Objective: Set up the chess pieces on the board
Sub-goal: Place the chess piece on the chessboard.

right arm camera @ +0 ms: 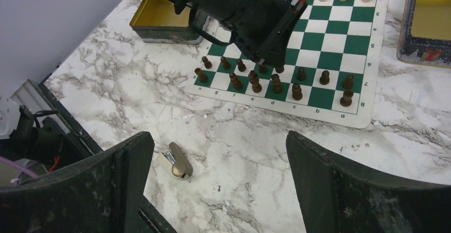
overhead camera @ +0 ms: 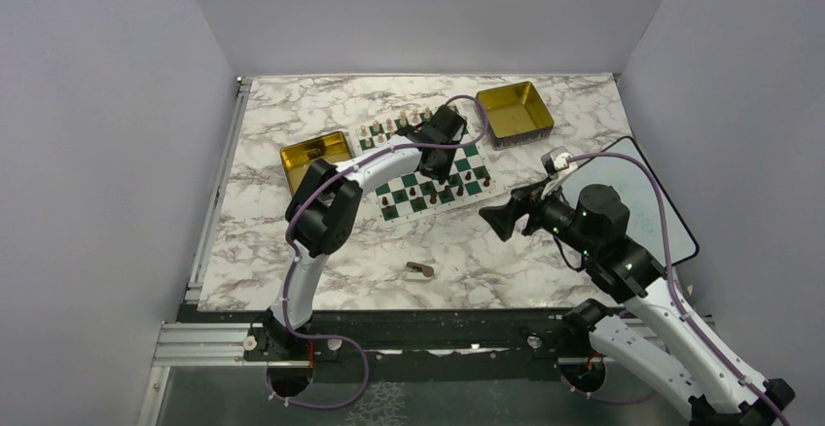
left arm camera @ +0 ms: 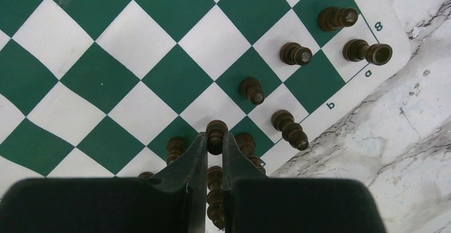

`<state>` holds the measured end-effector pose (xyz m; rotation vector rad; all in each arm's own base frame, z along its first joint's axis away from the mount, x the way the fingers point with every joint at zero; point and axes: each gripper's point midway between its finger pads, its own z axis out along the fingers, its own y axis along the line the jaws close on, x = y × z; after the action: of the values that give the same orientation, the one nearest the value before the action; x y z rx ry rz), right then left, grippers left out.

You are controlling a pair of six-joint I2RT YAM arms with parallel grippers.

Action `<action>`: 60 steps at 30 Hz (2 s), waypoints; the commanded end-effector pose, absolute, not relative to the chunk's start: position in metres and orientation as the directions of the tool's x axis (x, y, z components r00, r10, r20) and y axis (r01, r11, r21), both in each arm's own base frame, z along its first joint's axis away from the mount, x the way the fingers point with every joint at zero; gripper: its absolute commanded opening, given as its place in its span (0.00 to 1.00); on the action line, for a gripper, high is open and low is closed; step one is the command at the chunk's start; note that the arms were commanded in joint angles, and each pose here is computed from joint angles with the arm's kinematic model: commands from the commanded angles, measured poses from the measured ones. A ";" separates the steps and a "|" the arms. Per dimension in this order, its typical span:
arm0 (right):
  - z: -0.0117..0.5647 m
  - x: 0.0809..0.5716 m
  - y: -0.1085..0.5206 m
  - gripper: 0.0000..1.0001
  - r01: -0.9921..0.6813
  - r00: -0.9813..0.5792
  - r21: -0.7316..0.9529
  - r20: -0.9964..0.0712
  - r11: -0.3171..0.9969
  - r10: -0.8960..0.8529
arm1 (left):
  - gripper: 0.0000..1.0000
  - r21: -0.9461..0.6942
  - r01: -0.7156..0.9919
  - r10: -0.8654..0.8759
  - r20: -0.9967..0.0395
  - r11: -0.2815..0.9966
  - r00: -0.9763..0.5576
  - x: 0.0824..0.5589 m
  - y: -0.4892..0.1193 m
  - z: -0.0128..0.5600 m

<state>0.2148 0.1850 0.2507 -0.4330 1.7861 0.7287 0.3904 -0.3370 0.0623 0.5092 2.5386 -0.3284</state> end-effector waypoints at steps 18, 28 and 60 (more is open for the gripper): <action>0.262 0.219 0.186 1.00 -0.609 -0.310 0.260 -0.948 0.750 0.077 | 0.17 -0.082 0.427 0.318 -0.546 0.901 -0.775 0.401 -0.340 0.055; 0.260 0.219 0.186 1.00 -0.606 -0.316 0.273 -0.945 0.747 0.089 | 0.26 -0.069 0.432 0.333 -0.533 0.899 -0.778 0.400 -0.337 0.050; 0.245 0.221 0.191 1.00 -0.589 -0.377 0.308 -0.922 0.747 0.083 | 0.41 -0.202 0.151 -0.041 -0.718 0.968 -0.695 0.448 -0.242 0.188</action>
<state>0.2178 0.1876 0.2423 -0.4078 1.8300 0.7398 0.4299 -0.2951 0.1518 0.2923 2.4064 -0.3246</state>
